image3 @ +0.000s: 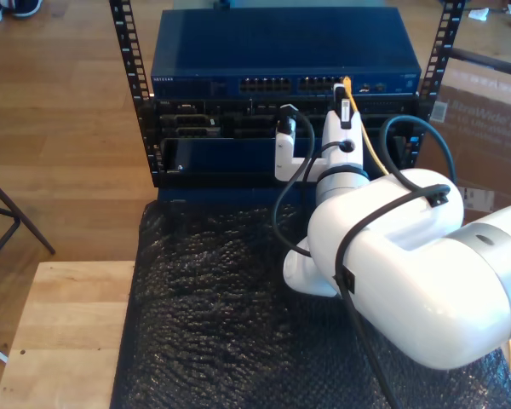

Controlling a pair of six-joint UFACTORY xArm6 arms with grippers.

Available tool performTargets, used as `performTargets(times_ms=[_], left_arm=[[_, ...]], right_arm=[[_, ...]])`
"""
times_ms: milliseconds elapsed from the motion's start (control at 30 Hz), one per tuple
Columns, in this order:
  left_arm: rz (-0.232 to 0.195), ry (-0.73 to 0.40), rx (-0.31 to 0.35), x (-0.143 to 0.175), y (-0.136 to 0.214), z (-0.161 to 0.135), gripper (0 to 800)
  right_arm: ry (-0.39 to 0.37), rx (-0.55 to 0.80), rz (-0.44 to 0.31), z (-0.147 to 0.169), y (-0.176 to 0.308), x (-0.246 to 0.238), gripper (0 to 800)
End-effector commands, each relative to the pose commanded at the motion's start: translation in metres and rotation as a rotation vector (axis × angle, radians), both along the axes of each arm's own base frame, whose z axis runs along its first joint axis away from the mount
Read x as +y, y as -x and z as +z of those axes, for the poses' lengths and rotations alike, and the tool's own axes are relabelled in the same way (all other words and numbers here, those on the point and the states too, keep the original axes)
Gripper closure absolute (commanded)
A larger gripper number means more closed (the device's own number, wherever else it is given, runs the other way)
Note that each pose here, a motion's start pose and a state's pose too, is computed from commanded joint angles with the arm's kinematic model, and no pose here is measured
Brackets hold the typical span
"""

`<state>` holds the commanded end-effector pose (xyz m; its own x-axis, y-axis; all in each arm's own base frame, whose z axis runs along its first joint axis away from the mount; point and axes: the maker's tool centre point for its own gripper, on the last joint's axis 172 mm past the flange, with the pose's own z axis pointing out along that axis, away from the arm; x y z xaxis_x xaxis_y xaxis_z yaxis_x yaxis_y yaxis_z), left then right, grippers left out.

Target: Grab the cable and plug it in

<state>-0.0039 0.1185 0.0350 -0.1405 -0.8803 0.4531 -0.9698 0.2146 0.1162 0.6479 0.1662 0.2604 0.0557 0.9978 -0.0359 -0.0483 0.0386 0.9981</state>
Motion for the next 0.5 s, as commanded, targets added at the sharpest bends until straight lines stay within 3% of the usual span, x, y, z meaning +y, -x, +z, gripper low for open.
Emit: performTargets(times_ms=[233,500], left_arm=[[0.0,0.0,0.0,0.0,0.0,0.0,0],[0.0,0.0,0.0,0.0,0.0,0.0,0]], right_arm=[[-0.003,0.112,0.026,0.007,0.029,-0.012,293],[-0.047,0.232,0.073,0.032,0.055,-0.021,209]])
